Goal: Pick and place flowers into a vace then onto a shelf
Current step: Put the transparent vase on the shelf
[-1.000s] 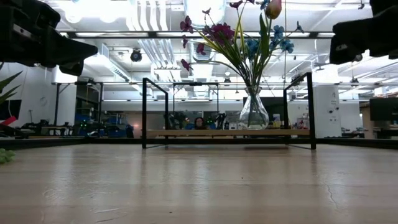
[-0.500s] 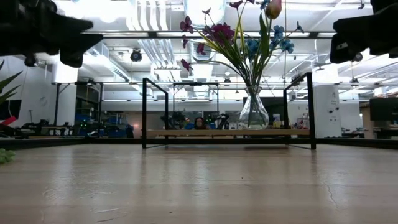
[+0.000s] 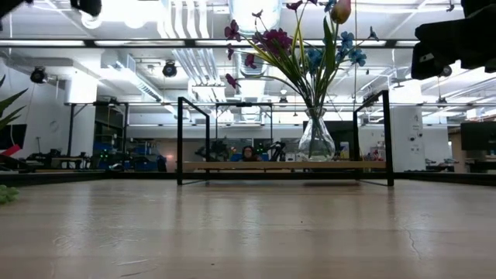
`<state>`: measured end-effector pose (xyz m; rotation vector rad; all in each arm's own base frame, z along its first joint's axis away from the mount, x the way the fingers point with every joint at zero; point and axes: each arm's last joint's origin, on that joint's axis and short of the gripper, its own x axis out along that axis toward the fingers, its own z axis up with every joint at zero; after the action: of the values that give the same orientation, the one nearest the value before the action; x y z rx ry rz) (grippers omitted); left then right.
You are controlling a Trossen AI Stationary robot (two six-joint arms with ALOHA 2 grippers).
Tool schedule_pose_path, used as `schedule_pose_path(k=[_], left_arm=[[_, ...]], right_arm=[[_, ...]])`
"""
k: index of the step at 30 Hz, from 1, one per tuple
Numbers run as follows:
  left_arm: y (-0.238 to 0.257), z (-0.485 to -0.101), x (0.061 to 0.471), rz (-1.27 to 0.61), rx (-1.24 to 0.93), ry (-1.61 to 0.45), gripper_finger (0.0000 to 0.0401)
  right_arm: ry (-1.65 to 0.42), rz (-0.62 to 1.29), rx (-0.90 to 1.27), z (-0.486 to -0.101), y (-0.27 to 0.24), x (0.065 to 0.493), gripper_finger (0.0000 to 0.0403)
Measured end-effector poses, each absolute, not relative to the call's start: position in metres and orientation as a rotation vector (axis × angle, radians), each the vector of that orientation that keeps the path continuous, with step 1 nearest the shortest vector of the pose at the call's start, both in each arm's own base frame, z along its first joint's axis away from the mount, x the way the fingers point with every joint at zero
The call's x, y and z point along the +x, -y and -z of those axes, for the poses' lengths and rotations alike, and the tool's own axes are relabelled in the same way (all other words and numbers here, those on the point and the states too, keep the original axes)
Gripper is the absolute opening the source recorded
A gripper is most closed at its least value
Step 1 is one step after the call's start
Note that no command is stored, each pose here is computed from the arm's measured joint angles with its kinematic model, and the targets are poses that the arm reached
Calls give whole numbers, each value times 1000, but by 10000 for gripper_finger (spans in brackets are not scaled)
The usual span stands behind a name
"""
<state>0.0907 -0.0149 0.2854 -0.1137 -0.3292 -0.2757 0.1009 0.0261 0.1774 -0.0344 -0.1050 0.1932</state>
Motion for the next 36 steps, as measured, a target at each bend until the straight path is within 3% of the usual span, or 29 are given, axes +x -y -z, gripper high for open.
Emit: schedule_pose_path(k=[10, 16, 21, 36], left_arm=[[30, -369, 137, 378, -11, 194, 235], [40, -411, 174, 229, 13, -105, 235], [56, -427, 203, 174, -13, -343, 235], [138, -469, 248, 36, -49, -598, 235]], right_arm=[[104, -193, -33, -177, -26, 101, 13], [70, -193, -26, -174, -26, 101, 13], [66, -193, -26, -174, -26, 101, 13], [70, -192, -56, -174, -26, 101, 13]])
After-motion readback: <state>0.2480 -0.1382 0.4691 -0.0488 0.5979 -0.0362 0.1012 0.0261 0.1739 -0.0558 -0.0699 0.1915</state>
